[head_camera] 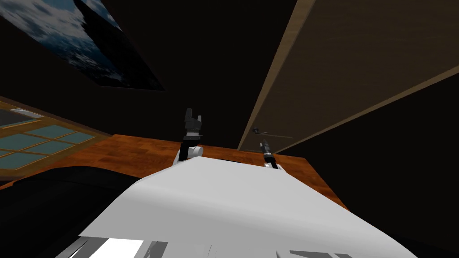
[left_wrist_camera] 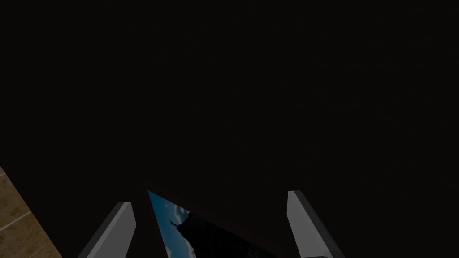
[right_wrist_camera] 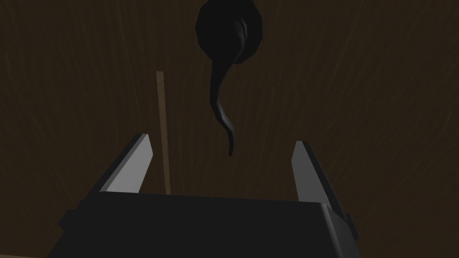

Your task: Pull the door open

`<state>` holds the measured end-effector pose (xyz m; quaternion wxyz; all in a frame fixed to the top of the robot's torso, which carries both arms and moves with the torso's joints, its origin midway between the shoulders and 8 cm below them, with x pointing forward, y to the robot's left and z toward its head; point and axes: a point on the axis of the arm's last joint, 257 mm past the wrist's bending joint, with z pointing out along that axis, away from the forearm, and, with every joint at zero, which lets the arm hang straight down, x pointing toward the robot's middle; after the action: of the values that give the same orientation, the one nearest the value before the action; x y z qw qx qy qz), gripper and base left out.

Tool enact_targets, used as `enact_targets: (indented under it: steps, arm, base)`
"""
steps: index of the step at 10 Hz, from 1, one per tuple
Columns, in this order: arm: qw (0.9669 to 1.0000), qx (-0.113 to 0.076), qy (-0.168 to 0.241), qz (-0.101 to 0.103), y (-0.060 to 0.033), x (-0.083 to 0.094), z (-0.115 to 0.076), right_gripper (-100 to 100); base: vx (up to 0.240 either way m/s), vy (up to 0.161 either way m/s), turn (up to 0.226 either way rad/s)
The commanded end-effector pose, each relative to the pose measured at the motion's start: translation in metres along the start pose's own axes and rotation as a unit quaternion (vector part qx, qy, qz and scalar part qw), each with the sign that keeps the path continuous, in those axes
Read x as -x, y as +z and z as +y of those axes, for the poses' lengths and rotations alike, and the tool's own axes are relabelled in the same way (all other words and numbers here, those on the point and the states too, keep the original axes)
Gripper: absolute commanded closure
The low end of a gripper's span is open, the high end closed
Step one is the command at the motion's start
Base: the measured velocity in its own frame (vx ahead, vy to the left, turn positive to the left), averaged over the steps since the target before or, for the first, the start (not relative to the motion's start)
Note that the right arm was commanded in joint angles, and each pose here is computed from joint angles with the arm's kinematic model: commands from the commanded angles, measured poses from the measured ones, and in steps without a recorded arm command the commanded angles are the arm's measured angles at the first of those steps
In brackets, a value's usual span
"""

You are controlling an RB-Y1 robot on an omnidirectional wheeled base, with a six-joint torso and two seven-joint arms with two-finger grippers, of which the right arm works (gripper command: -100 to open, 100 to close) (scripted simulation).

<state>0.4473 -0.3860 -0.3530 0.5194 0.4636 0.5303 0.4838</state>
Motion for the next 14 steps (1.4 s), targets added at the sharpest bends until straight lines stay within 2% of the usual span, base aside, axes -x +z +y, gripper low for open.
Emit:
enact_targets:
  steps: [1,2,4,5,7,8,9,10,11,14]
  arm:
    - [0.9999,-0.001,-0.001,-0.013,0.0006,0.009,-0.001,-100]
    - [0.9996,-0.002,-0.002,-0.03,0.0011,0.022,-0.002,-100]
    - [0.9987,-0.004,-0.002,-0.051,0.0011,0.037,-0.003,-100]
    - [0.9973,-0.006,-0.003,-0.073,0.0004,0.053,-0.005,-100]
    - [0.9954,-0.009,-0.002,-0.095,-0.0011,0.067,-0.007,-100]
    - [0.9934,-0.011,-0.001,-0.114,-0.0029,0.08,-0.009,-100]
    - [0.9925,-0.013,0.0,-0.122,-0.0037,0.085,-0.01,-100]
    - [0.9933,-0.011,-0.001,-0.115,-0.0023,0.081,-0.008,-100]
    - [0.9933,-0.011,-0.001,-0.115,-0.0023,0.081,-0.008,100]
    - [0.9933,-0.011,-0.001,-0.115,-0.0023,0.081,-0.008,100]
  base:
    - [0.02,-0.018,0.189]
    - [0.066,-0.024,0.373]
    - [0.069,-0.052,0.241]
    - [0.08,-0.058,0.357]
    - [0.068,-0.061,0.235]
    - [0.06,-0.069,0.259]
    - [0.059,-0.065,0.302]
    - [0.025,-0.03,0.058]
    - [-0.003,0.003,-0.052]
    - [-0.004,0.005,-0.007]
